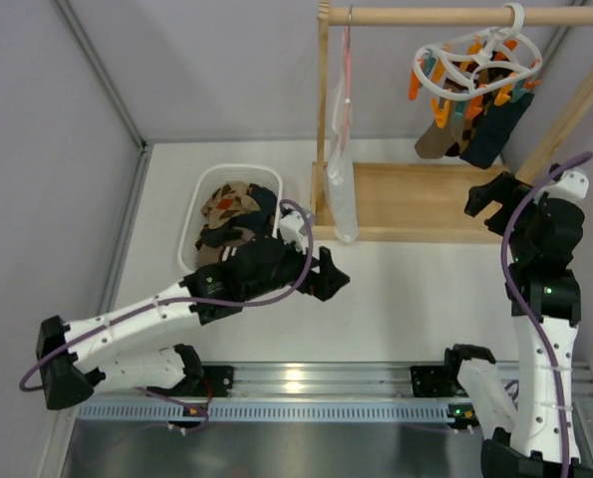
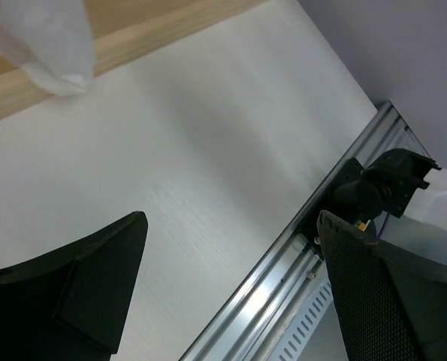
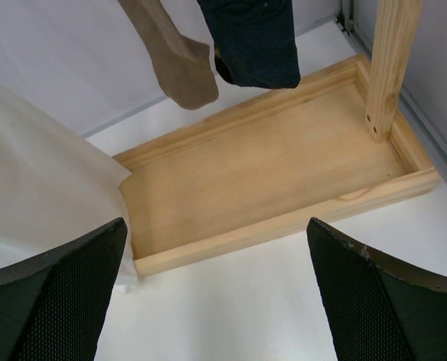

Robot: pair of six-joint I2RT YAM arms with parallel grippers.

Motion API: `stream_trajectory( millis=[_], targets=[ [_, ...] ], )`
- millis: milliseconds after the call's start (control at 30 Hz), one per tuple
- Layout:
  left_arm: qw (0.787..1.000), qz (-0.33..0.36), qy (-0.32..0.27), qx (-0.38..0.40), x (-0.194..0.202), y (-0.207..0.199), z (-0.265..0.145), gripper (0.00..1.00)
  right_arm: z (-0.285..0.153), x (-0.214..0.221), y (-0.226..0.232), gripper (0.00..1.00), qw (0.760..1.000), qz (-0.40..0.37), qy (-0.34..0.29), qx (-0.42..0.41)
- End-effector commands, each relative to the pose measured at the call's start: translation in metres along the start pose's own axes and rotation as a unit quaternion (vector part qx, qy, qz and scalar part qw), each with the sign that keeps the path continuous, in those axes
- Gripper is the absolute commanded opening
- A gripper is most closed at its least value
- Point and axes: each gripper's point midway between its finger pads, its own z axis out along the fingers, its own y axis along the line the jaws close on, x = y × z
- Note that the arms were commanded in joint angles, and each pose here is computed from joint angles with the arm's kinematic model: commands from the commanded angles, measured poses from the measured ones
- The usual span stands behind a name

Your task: Remove the socks clipped to the hanger

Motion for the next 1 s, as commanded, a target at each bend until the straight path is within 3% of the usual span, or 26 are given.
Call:
stream_trajectory(
  millis=[0, 100, 200, 300, 367, 467, 500, 700, 867, 967],
  targets=[
    [0.996, 0.038, -0.030, 0.079, -0.009, -0.050, 0.025, 0.98, -0.023, -0.032, 0.000, 0.99, 0.998, 0.008, -0.069, 0.008],
    [0.995, 0.041, -0.003, 0.087, -0.002, -0.061, 0.052, 0.98, -0.027, -0.031, -0.014, 0.99, 0.997, -0.013, -0.069, 0.042],
    [0.992, 0.034, 0.004, 0.124, -0.002, -0.079, 0.062, 0.98, -0.004, -0.015, -0.018, 0.99, 0.998, -0.010, -0.039, 0.046],
    [0.989, 0.027, 0.013, 0.144, 0.000, -0.089, 0.060, 0.98, 0.018, 0.001, -0.014, 0.99, 0.999, 0.022, -0.011, 0.026],
    [0.987, 0.022, 0.023, 0.158, 0.004, -0.094, 0.056, 0.98, 0.039, 0.006, 0.001, 0.99, 0.998, 0.058, -0.005, -0.033],
    [0.982, 0.016, 0.046, 0.183, 0.019, -0.100, 0.044, 0.98, 0.064, -0.015, -0.003, 0.99, 0.993, 0.086, -0.044, -0.074],
    [0.980, 0.019, 0.052, 0.189, 0.025, -0.098, 0.036, 0.98, 0.079, -0.015, -0.019, 0.99, 0.994, 0.085, -0.042, -0.047],
    [0.981, 0.027, 0.042, 0.189, 0.038, -0.082, 0.009, 0.98, 0.119, -0.042, -0.040, 0.99, 0.996, 0.003, -0.090, -0.017],
    [0.978, 0.042, 0.051, 0.200, 0.053, -0.072, -0.013, 0.98, 0.144, -0.042, -0.029, 1.00, 0.989, -0.062, -0.087, -0.105],
    [0.974, 0.052, 0.078, 0.208, 0.065, -0.069, -0.023, 0.98, 0.157, -0.043, -0.040, 0.97, 0.986, -0.083, -0.089, -0.115]
  ],
)
